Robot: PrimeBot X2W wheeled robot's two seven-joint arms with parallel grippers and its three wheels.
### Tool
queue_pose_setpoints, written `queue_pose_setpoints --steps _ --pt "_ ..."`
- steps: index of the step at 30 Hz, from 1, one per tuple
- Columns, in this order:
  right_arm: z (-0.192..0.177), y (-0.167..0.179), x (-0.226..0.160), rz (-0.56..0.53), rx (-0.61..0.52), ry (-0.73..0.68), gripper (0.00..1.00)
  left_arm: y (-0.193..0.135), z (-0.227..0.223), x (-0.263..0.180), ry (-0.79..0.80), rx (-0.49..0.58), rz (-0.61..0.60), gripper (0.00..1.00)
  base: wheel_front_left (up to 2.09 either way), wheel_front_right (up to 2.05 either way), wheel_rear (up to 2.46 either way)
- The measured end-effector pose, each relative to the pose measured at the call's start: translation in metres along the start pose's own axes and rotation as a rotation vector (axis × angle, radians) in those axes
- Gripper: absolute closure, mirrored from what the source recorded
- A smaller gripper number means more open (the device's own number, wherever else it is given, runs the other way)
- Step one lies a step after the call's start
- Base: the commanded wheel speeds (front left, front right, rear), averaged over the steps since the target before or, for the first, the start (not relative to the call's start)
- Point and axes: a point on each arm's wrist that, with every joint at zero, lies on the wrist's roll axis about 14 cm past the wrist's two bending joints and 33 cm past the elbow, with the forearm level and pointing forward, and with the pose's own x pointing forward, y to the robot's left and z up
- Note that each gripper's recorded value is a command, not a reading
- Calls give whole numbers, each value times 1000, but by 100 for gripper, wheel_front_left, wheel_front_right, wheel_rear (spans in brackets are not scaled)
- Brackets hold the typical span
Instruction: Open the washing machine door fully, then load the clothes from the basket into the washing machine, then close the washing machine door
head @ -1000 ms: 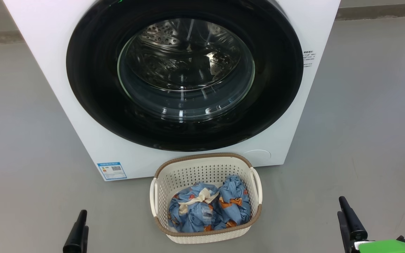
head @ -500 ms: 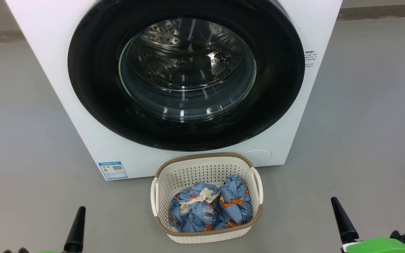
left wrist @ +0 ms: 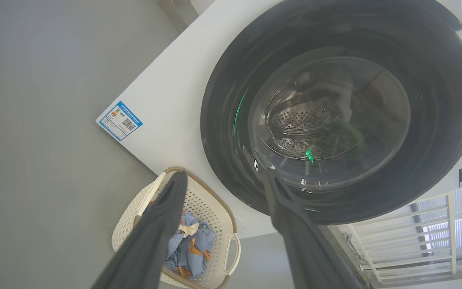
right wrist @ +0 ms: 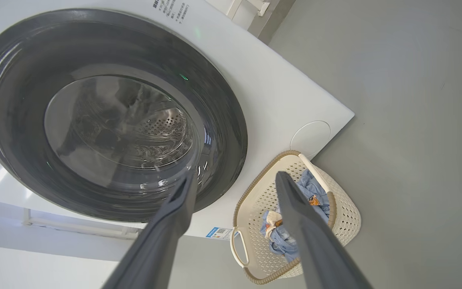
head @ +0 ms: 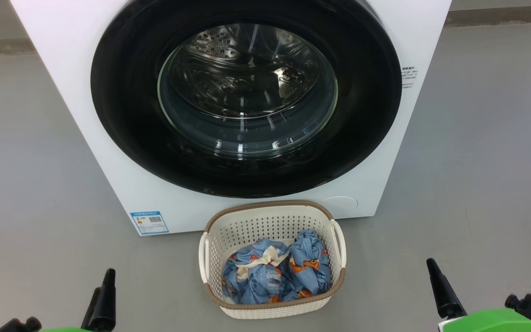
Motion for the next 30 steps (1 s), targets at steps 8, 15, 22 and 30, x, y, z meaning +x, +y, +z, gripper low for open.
queue_pose_setpoints --steps 8,15,22,30 --pt "3 5 4 19 -109 -6 0 -1 1 -1 -10 104 -5 0 0 0 0" --pt "-1 6 4 27 -184 -1 0 -4 3 -1 -21 172 -17 0 0 0 0" --pt "-5 9 4 42 -269 7 0 -8 5 -1 -33 255 -37 0 0 0 0" --pt "-3 18 9 74 -362 -6 0 -11 4 -3 -37 343 -51 0 0 0 0"
